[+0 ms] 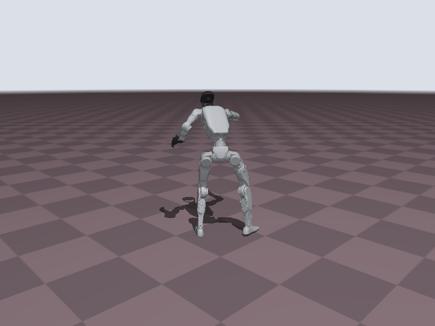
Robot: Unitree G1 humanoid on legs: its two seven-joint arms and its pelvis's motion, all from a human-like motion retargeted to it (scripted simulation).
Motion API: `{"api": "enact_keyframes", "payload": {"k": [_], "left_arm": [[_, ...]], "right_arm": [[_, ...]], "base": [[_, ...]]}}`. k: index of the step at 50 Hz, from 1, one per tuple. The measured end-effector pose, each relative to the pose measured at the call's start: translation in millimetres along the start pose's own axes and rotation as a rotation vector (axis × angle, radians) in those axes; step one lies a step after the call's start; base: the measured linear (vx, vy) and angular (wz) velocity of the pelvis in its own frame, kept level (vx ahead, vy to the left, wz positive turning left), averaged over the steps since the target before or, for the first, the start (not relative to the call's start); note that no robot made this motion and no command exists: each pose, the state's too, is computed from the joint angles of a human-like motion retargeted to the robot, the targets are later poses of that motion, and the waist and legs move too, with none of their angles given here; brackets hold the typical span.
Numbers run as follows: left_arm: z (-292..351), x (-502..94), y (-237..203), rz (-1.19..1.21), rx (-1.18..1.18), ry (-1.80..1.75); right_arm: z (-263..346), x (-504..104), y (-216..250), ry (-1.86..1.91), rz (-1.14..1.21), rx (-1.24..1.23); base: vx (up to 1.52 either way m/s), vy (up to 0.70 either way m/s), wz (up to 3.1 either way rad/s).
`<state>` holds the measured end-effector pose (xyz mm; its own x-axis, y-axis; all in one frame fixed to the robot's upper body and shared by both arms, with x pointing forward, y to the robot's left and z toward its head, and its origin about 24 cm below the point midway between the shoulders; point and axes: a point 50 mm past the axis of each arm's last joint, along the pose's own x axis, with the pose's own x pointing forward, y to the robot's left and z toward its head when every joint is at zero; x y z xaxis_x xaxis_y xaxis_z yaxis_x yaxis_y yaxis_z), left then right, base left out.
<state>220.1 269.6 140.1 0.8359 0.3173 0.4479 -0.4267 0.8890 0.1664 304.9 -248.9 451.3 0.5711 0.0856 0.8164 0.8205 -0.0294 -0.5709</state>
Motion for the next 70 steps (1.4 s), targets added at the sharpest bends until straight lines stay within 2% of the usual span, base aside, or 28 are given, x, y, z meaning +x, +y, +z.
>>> {"api": "enact_keyframes", "payload": {"k": [4,8,13,18,22,27,33,37,41,46,50,53,57,63,67,70], "left_arm": [[15,12,-5,0.016,-0.036,-0.095],[27,13,-35,-0.046,-0.154,-0.146],[33,-5,-67,-0.135,-0.208,-0.176],[34,-20,-69,-0.137,-0.107,-0.214],[50,-15,-68,-0.104,-0.052,-0.321],[97,0,-77,-0.06,-0.103,-0.553],[195,18,-108,-0.169,-0.314,-0.945],[275,8,-130,-0.315,-0.372,-1.261],[335,-11,-139,-0.41,-0.349,-1.484],[375,-22,-143,-0.509,-0.319,-1.574],[391,-19,-143,-0.585,-0.314,-1.561],[404,-5,-140,-0.502,-0.212,-1.53],[417,31,-125,-0.262,0.01,-1.44],[423,83,-85,-0.013,0.281,-1.301],[425,92,-63,0.076,0.396,-1.262],[426,83,-58,0.052,0.403,-1.28]], "right_arm": [[55,-53,66,-0.269,0.208,0.082],[95,-91,85,-0.447,0.261,0.179],[129,-109,69,-0.645,0.242,0.261],[157,-115,39,-0.849,0.151,0.263],[176,-115,7,-0.995,-0.023,0.192],[181,-104,-11,-1.039,-0.178,0.059],[174,-78,-6,-0.923,-0.136,0.019],[184,-73,4,-0.878,-0.084,0.143],[206,-92,17,-0.897,-0.005,0.381],[228,-135,33,-0.954,0.191,0.654],[243,-164,28,-1.054,0.285,0.807],[253,-174,9,-1.134,0.226,0.895],[253,-172,-21,-1.155,0.058,0.999],[247,-160,-42,-1.169,-0.031,1.005],[251,-158,-50,-1.206,-0.046,1.002],[256,-159,-53,-1.233,-0.015,1.003]], "base": [[0.1,-0.02,1.57],[0.1,-0.05,1.54],[0.1,-0.08,1.31],[0.08,-0.09,0.86],[0.05,-0.26,0.05],[-0.01,-0.05,-0.37],[-0.04,-0.26,-0.42],[-0.05,-0.31,-0.38],[-0.02,-0.33,-0.63],[0.06,-0.35,-1.0],[0.14,-0.34,-1.11],[0.17,-0.31,-1.02],[0.18,-0.26,-0.86],[0.19,-0.18,-0.81],[0.2,-0.1,-0.82],[0.21,-0.05,-0.54]]}}
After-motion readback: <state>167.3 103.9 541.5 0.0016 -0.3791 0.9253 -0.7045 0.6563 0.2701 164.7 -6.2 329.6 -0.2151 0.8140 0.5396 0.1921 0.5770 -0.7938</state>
